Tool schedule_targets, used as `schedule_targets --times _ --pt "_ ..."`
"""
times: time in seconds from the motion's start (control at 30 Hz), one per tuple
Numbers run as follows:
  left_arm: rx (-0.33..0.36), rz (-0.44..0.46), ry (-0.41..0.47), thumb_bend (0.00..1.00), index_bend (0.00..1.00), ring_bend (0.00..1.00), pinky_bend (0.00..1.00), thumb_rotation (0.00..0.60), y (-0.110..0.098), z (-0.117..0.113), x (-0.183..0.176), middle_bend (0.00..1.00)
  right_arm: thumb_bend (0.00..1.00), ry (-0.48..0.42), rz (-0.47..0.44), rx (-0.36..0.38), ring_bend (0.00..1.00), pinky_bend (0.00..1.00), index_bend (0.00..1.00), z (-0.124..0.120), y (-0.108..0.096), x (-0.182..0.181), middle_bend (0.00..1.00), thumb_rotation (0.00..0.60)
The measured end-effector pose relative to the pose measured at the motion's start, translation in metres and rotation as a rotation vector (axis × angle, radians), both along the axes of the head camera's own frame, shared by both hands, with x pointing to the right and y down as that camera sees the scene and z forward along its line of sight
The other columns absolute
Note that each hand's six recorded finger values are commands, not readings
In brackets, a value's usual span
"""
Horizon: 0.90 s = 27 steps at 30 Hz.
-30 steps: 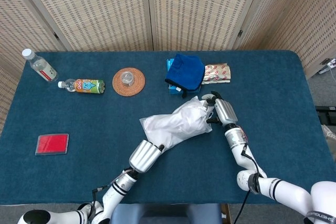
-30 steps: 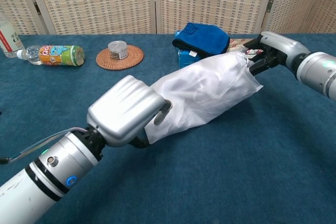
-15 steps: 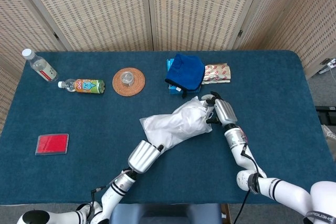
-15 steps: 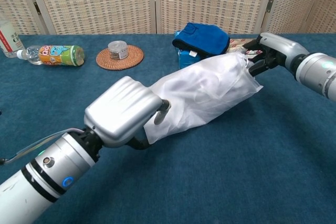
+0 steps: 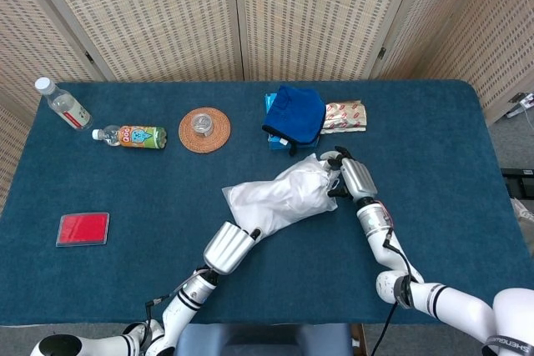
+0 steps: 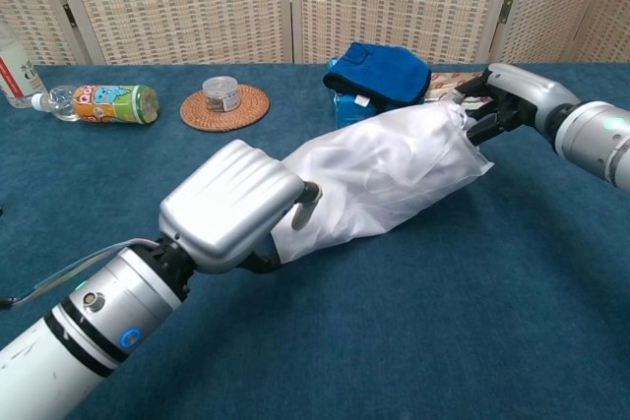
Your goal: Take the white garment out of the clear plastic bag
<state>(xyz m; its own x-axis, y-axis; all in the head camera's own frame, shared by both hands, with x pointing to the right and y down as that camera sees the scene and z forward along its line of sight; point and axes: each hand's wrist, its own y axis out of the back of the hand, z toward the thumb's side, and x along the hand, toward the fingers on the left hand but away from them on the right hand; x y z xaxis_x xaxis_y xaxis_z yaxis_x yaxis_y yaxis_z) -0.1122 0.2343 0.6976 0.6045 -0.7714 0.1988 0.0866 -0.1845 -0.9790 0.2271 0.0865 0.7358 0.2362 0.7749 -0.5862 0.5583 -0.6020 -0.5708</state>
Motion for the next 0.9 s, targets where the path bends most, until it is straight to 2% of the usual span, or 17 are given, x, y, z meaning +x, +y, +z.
schedule_targets --times 0.4,0.57,0.9 --pt "0.007 -0.001 0.004 0.34 0.58 1.0 1.0 0.6 -0.002 -0.002 -0.002 1.0 0.59 0.0 0.0 -0.005 0.05 0.22 0.9 0.002 0.001 0.0 0.27 0.6" --pt "0.021 0.015 0.007 0.35 0.58 1.0 1.0 0.6 -0.005 -0.003 -0.001 1.0 0.58 0.002 -0.001 -0.008 0.05 0.22 0.9 0.003 0.002 0.001 0.27 0.6" --pt "0.044 0.048 0.03 0.36 0.67 1.0 1.0 0.6 -0.011 -0.005 -0.004 1.0 0.58 0.007 0.001 -0.011 0.05 0.22 0.9 0.004 0.002 0.002 0.27 0.6"
